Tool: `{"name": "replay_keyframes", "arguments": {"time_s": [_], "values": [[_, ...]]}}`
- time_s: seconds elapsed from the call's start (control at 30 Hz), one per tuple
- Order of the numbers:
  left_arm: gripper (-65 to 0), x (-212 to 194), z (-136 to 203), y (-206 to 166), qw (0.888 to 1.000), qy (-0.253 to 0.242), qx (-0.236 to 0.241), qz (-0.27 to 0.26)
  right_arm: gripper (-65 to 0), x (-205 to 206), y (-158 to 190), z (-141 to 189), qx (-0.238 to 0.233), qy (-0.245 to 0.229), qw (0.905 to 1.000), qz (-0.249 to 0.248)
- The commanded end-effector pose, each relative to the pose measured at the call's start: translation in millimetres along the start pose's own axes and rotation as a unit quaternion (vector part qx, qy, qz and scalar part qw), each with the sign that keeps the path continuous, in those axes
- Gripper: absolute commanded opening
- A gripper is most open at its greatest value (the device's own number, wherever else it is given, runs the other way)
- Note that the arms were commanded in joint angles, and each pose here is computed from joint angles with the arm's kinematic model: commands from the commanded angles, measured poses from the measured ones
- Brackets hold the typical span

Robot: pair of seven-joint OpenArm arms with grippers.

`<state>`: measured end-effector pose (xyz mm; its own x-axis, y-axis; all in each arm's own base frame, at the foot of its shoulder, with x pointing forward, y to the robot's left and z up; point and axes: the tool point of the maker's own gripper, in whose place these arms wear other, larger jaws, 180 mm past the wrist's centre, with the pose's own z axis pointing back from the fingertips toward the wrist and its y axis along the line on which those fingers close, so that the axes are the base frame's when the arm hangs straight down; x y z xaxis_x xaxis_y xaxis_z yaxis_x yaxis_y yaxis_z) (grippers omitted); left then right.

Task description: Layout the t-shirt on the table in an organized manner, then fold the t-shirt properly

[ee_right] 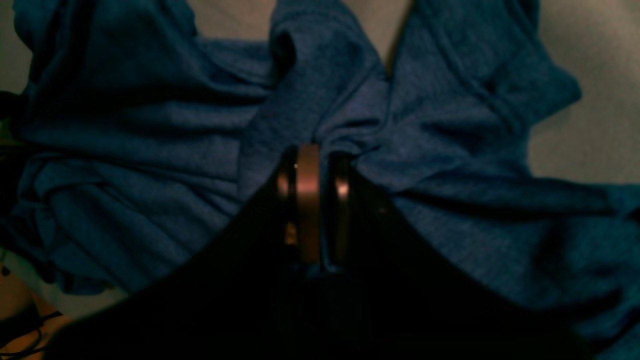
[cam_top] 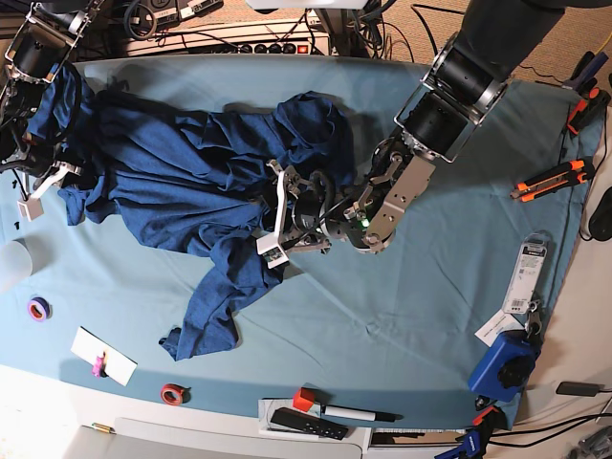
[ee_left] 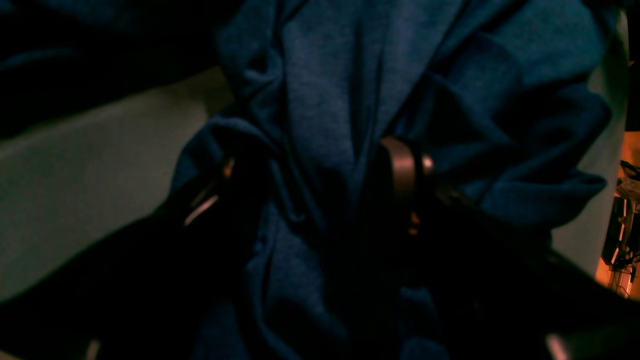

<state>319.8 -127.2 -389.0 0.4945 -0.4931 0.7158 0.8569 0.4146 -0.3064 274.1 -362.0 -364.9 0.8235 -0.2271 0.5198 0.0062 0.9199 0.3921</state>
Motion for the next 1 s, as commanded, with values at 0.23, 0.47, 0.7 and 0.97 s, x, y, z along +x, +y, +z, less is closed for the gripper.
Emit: {"name": "replay_keyframes", "arguments": {"time_s": [0.23,0.47,0.7,0.97], "values": [[-32.0,1,2,5,1.0,0.014,0.011,-0.012,-40.1,35,7,12,0.015,-0.051,0.9984,0.021],[-32.0,1,2,5,1.0,0.015,0.011,-0.013,-40.1,44,15,10,0.03,-0.063,0.9974,0.021],[-32.0,1,2,5,1.0,0.016,0.011,-0.013,-40.1,22,24,-15,0.033,-0.039,0.9986,0.009],[-32.0,0,3,6,1.0,0.017,0.012,-0.012,-40.2,19,18,-29,0.0,-0.053,0.9985,0.014]]}}
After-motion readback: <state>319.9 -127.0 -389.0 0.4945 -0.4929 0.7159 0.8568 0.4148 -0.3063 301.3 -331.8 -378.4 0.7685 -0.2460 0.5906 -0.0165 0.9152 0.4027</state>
